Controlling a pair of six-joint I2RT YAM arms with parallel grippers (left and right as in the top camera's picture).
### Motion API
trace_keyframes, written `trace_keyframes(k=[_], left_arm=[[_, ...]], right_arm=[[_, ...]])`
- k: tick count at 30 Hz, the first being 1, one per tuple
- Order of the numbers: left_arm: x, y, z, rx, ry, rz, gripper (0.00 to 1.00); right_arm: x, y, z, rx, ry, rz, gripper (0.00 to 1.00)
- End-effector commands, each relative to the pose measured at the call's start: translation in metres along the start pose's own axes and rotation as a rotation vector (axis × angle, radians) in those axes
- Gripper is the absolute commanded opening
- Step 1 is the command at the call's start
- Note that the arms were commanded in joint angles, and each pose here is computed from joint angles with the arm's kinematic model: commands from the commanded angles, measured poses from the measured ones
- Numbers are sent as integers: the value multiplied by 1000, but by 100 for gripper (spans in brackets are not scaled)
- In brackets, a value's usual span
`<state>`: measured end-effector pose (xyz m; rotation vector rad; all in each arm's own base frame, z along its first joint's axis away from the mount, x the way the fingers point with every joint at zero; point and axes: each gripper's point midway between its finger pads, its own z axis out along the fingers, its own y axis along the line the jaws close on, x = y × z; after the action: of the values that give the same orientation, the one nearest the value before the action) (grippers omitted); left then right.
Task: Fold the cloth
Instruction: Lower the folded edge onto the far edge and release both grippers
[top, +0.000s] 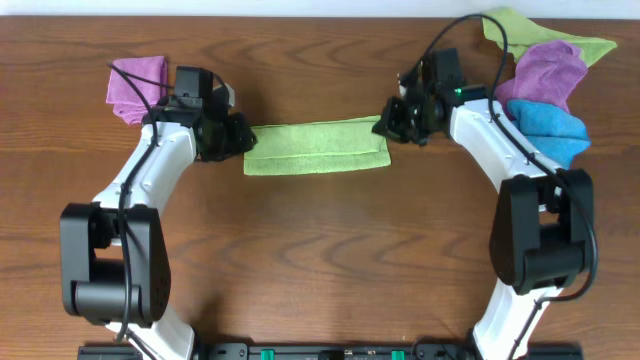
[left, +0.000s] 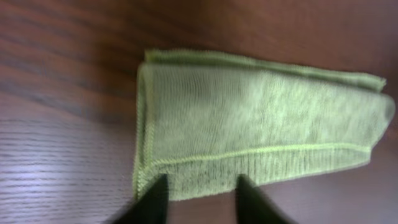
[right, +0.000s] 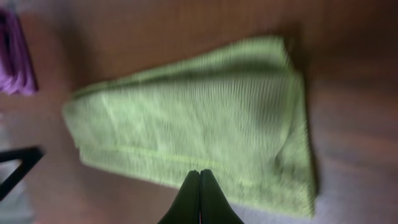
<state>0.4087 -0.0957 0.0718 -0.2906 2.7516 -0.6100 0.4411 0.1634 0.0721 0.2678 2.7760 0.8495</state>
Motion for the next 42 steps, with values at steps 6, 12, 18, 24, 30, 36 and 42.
trace_keyframes(k=[6, 12, 18, 24, 30, 36, 42], left_arm=[[-20, 9, -2, -205, -124, 115, 29], [-34, 3, -3, -257, -204, 152, 54], [-33, 3, -2, -263, -202, 151, 61], [-32, 3, -2, -263, -201, 151, 70], [-20, 10, -1, -285, -151, 143, 69], [-15, 9, 0, -274, -127, 141, 55], [-5, -22, 7, -121, -79, 215, 29]], right_arm=[[-14, -4, -2, 308, -166, -158, 2], [-12, -18, 7, 455, -198, -192, 2], [1, -45, 38, 499, -120, -165, 1], [25, -54, 63, 484, -10, -153, 2], [58, -67, 55, 531, 128, -117, 1], [75, -70, 50, 554, 193, -98, 2], [70, -67, 52, 540, 170, -101, 1]])
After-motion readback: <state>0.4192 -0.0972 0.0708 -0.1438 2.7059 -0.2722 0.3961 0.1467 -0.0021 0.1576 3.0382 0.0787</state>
